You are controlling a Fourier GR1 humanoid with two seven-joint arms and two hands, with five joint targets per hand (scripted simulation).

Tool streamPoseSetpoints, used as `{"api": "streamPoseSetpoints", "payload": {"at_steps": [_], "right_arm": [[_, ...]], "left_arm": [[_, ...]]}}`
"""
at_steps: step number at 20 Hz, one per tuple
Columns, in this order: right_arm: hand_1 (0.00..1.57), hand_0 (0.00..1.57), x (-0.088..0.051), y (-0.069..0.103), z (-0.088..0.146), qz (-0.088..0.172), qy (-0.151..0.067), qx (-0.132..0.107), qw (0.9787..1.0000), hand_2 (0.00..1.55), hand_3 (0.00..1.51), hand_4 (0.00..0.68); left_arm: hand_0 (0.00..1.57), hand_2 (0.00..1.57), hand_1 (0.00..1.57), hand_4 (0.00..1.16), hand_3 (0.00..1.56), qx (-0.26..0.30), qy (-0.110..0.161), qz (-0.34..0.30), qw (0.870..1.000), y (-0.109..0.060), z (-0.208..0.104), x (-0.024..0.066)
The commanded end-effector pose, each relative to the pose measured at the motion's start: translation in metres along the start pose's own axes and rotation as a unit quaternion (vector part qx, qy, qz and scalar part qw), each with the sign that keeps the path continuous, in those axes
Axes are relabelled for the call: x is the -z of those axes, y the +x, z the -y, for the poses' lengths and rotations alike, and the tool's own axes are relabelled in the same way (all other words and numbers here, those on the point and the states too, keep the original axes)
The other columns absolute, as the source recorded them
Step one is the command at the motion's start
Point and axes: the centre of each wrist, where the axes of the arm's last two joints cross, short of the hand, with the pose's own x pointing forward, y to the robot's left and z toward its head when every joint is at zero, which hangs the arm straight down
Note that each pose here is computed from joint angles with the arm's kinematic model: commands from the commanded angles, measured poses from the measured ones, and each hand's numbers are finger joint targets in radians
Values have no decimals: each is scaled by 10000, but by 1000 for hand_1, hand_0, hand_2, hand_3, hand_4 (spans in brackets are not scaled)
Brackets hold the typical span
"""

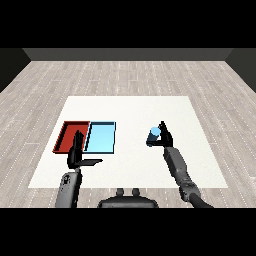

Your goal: Pick the blue can and put it in the blue box

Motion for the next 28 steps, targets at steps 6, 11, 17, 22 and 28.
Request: {"api": "streamPoseSetpoints", "payload": {"at_steps": [6, 11, 17, 22, 28], "right_arm": [[0, 0, 26, -95, 16, -89, 28, 240, 9997, 0, 0, 0], [0, 0, 101, -142, -127, -38, 65, 222, 9997, 0, 0, 0], [0, 0, 102, -22, -175, -218, -17, 48, 9998, 0, 0, 0], [0, 0, 184, -95, -225, -216, -126, 213, 9995, 0, 0, 0], [1466, 1466, 125, -191, -358, -551, -735, -444, 9948, 1466, 1446, 536]], "left_arm": [[0, 0, 0, 0, 0, -52, 51, 78, 9999, 69, 71, 98], [0, 0, 0, 0, 0, 67, -23, 92, 9999, -10, 30, -19], [0, 0, 0, 0, 0, -110, -68, 80, 9999, 145, 15, -82], [0, 0, 0, 0, 0, -185, -5, 55, 9998, -36, 78, 49], [0, 0, 0, 0, 0, -79, -10, 67, 9999, 40, -150, -191]]}}
